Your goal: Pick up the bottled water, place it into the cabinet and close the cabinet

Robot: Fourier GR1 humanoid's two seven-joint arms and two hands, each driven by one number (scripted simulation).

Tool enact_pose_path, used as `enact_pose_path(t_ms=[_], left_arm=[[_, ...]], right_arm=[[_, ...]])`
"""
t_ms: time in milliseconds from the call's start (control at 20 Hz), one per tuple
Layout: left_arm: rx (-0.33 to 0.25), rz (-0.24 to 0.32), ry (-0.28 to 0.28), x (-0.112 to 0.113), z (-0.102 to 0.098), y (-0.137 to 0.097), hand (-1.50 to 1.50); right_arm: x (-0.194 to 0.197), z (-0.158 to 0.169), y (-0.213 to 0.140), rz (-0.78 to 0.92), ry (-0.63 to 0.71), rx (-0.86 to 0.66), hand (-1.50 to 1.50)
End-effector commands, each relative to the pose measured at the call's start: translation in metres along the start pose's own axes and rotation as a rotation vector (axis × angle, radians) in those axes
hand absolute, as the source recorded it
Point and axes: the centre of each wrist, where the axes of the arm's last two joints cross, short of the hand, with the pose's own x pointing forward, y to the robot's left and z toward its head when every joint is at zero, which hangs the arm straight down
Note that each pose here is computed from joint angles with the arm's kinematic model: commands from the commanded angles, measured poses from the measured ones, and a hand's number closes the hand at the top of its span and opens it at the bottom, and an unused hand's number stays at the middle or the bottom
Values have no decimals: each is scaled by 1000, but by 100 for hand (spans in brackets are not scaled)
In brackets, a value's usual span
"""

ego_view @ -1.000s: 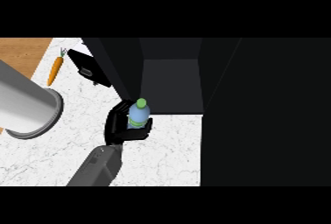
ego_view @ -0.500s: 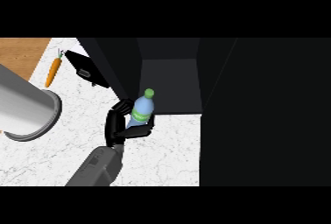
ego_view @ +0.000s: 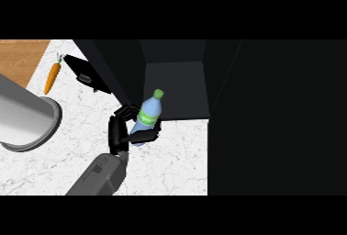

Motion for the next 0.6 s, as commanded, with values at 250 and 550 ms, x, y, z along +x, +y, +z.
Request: enact_pose_path(t_ms=[250, 550], left_arm=[[9, -128, -94, 68, -61, -46, 150], [79, -78, -68, 66, -60, -42, 150]], right_arm=[[9, -5, -2, -30, -36, 40, -150], [3, -4, -3, -47, -33, 43, -150]])
